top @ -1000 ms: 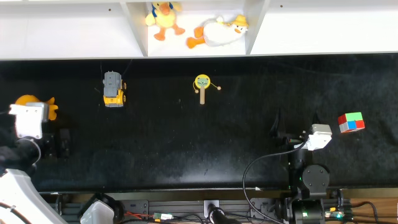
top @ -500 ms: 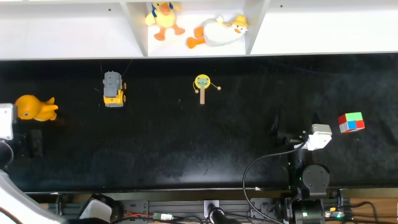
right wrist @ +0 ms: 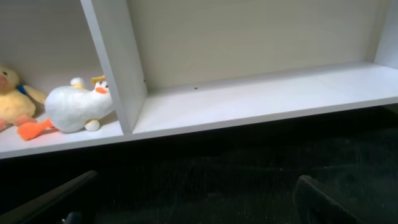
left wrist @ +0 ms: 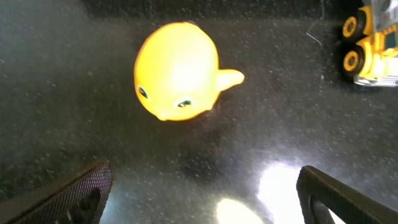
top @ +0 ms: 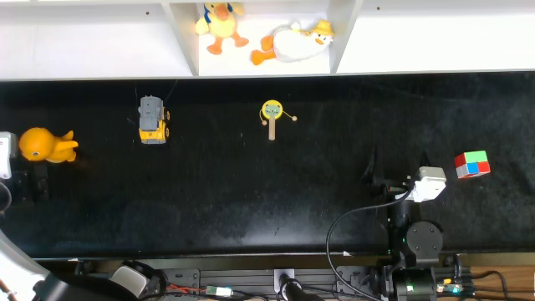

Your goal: Store Toys

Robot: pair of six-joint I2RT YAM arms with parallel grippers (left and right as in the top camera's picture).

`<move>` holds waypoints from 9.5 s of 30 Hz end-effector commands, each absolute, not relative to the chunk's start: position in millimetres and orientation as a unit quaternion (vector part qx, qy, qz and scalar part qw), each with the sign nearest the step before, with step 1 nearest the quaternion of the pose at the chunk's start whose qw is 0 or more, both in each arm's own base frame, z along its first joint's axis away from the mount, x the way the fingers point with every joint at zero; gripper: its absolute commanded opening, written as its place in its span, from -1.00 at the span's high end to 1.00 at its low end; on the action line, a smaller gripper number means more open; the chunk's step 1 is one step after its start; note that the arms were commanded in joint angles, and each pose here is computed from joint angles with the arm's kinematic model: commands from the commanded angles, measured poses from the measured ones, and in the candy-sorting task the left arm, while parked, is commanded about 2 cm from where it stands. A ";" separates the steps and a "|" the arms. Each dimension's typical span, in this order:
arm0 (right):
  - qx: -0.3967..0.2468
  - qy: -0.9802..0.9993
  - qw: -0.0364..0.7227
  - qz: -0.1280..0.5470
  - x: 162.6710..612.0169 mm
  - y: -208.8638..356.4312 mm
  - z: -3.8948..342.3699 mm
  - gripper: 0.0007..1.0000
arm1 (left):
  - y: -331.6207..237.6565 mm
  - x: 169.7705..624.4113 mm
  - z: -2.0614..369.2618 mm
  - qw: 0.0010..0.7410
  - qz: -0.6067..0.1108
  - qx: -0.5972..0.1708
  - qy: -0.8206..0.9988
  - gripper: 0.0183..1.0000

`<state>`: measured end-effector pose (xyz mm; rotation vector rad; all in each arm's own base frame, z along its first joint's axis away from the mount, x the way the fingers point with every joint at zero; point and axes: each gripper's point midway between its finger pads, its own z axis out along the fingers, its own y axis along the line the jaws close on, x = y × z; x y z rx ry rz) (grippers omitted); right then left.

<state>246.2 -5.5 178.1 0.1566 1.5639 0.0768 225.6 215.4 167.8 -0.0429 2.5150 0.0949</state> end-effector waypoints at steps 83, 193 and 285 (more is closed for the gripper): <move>0.075 0.704 0.706 0.035 246.5 -6.7 174.3 -0.99 | 218.2 350.5 252.5 0.443 0.057 -0.149 0.882 0.96; 0.075 0.704 0.706 0.035 246.5 -6.7 174.3 -0.99 | 201.1 477.4 200.2 0.416 0.136 -0.127 0.890 -0.92; 0.075 0.704 0.706 0.035 246.5 -6.7 174.3 -0.99 | 4.9 337.4 73.4 0.333 -0.024 -0.026 0.942 -0.93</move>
